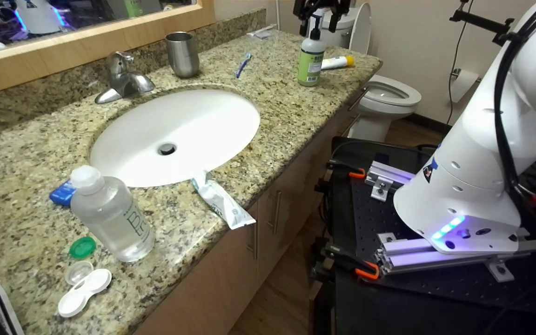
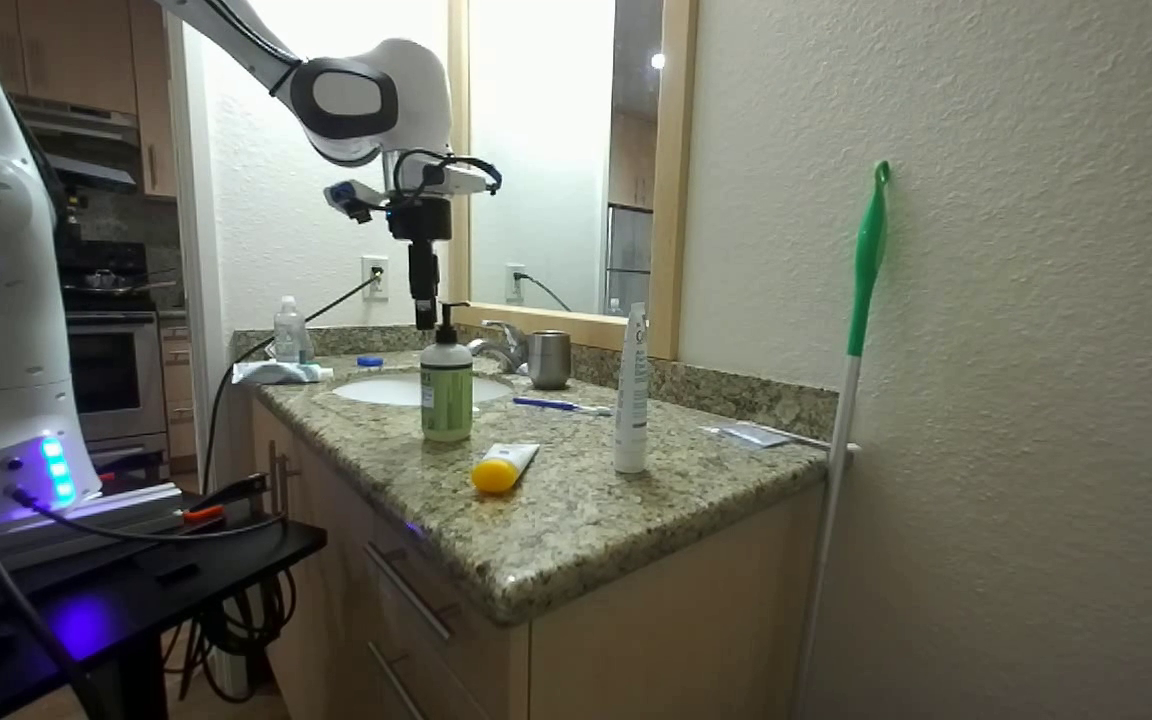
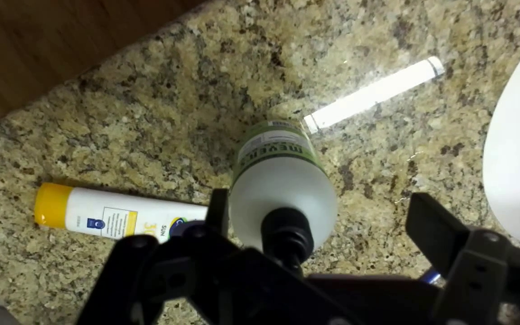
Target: Pick up the green bottle and move it to the left.
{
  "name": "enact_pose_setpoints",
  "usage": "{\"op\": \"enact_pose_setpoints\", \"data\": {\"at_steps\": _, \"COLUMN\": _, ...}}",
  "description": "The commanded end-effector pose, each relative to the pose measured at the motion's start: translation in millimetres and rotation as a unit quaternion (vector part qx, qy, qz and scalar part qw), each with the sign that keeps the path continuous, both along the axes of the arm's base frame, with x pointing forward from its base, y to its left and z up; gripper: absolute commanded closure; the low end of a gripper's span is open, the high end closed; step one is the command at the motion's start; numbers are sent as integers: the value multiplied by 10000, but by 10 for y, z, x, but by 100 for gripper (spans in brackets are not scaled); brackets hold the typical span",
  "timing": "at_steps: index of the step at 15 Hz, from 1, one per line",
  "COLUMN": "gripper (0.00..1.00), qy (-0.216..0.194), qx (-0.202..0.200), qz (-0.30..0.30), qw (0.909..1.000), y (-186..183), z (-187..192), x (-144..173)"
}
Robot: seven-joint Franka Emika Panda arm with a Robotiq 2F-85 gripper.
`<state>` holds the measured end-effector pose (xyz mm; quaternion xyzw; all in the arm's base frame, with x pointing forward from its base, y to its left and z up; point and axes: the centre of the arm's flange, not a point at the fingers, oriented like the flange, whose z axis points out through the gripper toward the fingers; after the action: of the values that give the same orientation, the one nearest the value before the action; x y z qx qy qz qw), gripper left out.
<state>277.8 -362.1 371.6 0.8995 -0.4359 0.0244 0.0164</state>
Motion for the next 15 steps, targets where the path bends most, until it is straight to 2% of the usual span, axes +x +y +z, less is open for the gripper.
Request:
{"op": "enact_pose_setpoints", "data": {"at_steps": 1, "gripper": 0, "qy": -199, "qx": -210, "qz": -309, "qw": 9991, "y": -81, "z": 18, "x": -29}}
{"op": "enact_pose_setpoints", "data": {"at_steps": 3, "gripper": 0, "qy": -391, "qx": -365, "qz": -610, "qw": 9967, "y": -177, "z": 80, "x": -63}}
{"op": "enact_pose_setpoints", "data": {"at_steps": 4, "gripper": 0, "qy": -254, "qx": -223, "qz": -375, "qw": 9987, "y": -100, "z": 70, "x": -26}}
{"op": "enact_pose_setpoints", "data": {"at_steps": 8, "gripper": 0, "qy": -272, "qx": -244, "qz": -398, "qw": 9985, "y": -109, "z": 78, "x": -29}}
{"op": "enact_pose_setpoints", "data": {"at_steps": 9, "gripper": 25, "qy": -284, "qx": -236, "qz": -422, "qw": 9984, "y": -113, "z": 71, "x": -14}}
{"op": "enact_pose_setpoints", "data": {"at_steps": 11, "gripper": 32, "qy": -247, "qx": -253, "qz": -422, "qw": 9985, "y": -115, "z": 57, "x": -9}}
{"op": "enact_pose_setpoints", "data": {"at_steps": 15, "gripper": 62, "qy": -132, "qx": -346, "qz": -395, "qw": 9985, "y": -115, "z": 93, "x": -17}}
